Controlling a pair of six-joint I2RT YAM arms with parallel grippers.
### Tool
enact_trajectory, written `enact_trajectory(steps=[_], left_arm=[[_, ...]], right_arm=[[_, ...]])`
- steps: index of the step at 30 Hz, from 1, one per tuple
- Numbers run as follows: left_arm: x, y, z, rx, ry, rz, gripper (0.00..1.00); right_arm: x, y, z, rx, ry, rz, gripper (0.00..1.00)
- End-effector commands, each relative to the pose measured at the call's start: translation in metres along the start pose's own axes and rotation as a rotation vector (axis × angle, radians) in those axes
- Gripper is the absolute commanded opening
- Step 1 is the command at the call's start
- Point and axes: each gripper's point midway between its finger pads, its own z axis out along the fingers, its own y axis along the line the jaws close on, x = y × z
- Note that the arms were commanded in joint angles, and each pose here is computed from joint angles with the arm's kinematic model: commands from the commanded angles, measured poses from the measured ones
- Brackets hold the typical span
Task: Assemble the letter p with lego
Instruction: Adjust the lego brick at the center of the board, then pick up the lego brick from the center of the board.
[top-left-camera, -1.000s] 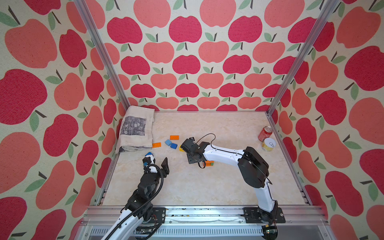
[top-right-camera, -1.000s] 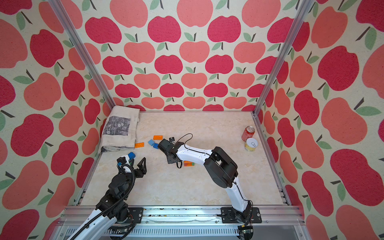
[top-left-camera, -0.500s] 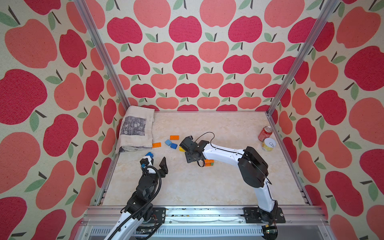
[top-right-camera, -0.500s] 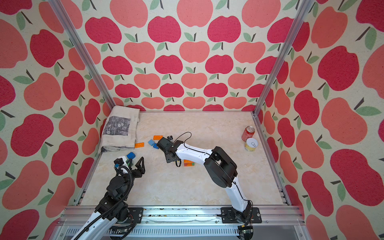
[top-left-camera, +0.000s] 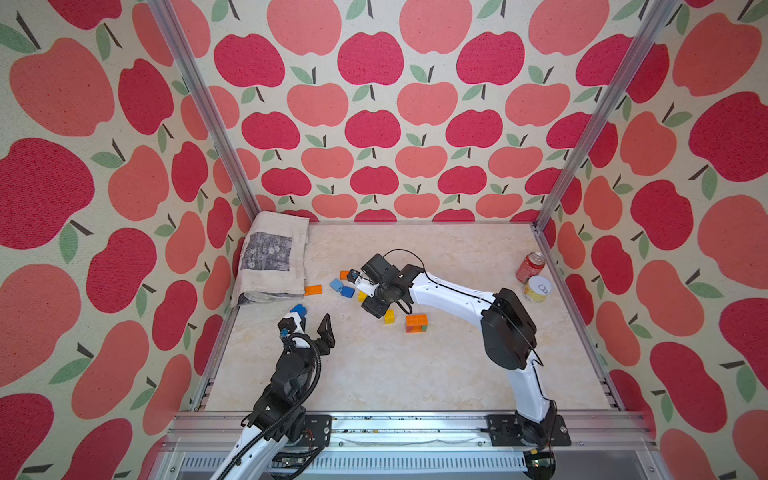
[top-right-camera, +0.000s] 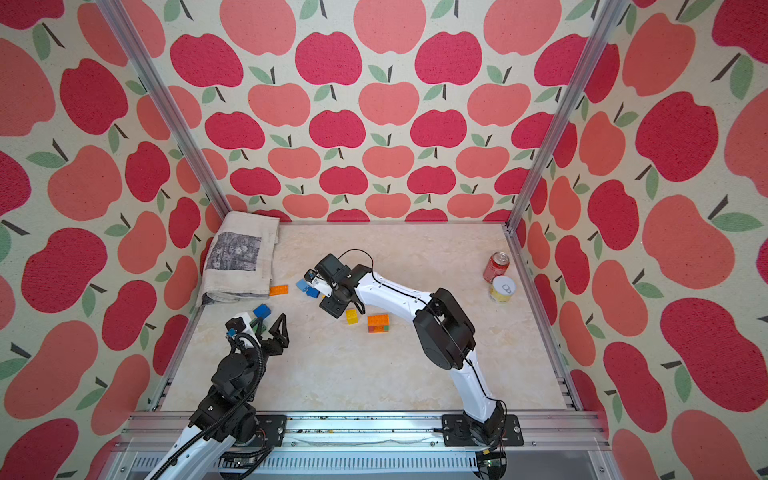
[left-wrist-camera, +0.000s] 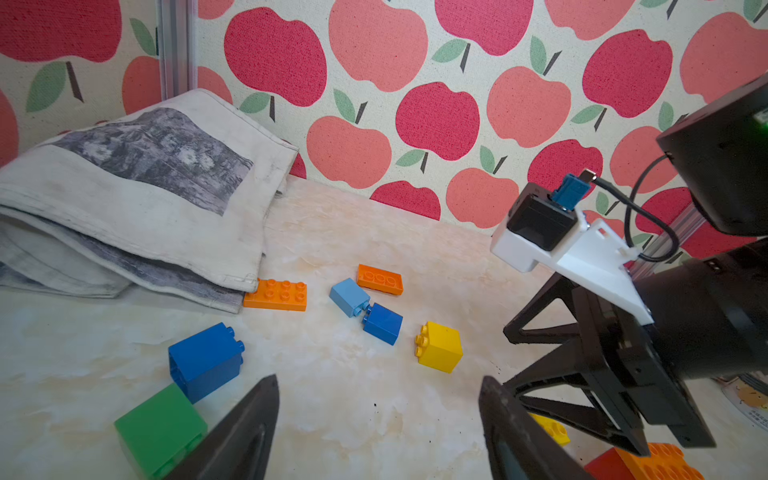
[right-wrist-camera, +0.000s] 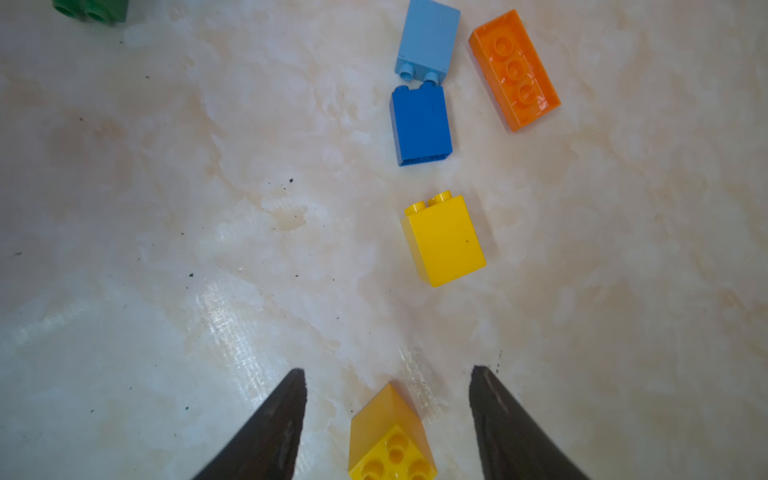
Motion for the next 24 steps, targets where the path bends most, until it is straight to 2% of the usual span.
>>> enact_trajectory(steps=[1,10,15,18,24], left_arm=[[0.008,0.008,0.000,-0.029,0.011,0.006,0.78],[0.008,0.010,0.001,-0.038,0.011,0.004,0.78],[0.008,0.012,0.001,-0.047,0.012,0.001,0.78],[0.009,0.013,0.001,-0.056,0.013,-0.001,0.78],[0.011,0.019,0.003,-0.085,0.018,-0.009,0.78]], right_arm=[[-0.001,-0.007,0.010,-0.081,-0.006,-0.144,0.67],[0.001,-0.027,0.045,-0.101,0.064,-0.194,0.68],[0.005,-0.020,0.058,-0.164,0.089,-0.201,0.68],[0.009,-0.022,0.066,-0.155,0.116,-0.210,0.68],[0.005,-0.023,0.069,-0.166,0.114,-0.201,0.59]])
